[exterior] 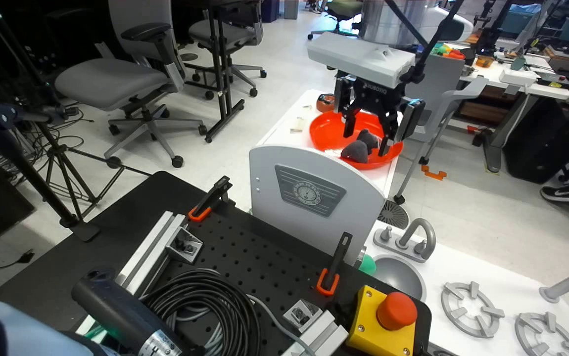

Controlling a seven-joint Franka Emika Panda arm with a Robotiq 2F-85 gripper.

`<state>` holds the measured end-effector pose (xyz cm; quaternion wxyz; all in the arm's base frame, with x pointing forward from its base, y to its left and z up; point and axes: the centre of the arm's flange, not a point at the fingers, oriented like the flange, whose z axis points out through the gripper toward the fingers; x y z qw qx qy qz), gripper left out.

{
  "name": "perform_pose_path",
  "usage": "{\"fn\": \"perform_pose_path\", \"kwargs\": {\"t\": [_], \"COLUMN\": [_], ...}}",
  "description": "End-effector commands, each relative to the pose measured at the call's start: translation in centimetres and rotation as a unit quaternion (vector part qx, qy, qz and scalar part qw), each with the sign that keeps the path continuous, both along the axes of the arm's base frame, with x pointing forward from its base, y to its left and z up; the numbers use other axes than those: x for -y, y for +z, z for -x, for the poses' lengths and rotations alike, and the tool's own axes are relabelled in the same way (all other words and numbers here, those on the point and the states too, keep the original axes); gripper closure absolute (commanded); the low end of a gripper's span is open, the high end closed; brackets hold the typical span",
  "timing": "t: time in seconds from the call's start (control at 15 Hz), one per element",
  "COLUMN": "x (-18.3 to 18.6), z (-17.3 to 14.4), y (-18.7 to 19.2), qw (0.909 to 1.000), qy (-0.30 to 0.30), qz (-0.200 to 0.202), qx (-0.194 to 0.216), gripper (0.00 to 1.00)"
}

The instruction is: Pick up the grey toy on the plate and put it in the sink

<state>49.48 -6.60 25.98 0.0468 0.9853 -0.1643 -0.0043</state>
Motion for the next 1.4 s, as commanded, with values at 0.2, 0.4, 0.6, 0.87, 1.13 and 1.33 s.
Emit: {"fn": "perform_pose_path", "kwargs": {"t": [0.2, 0.4, 0.6, 0.87, 1.13, 1.33], "x": [0.12, 0.10, 0.09, 0.00, -0.05, -0.12], "z": [-0.14, -0.24, -0.27, -0.34, -0.62, -0.51], "y": [0.14, 0.12, 0.14, 0.16, 0.09, 0.18], "qw": [1.0000, 1.0000, 1.0000, 1.0000, 1.0000, 1.0000], "qy": [-0.001, -0.001, -0.001, -0.001, 0.000, 0.000], "qz": [0.000, 0.000, 0.000, 0.000, 0.001, 0.002], "qx": [0.007, 0.006, 0.007, 0.006, 0.005, 0.008], "gripper": [0.73, 0.97, 1.00, 1.00, 0.99, 0.99]}}
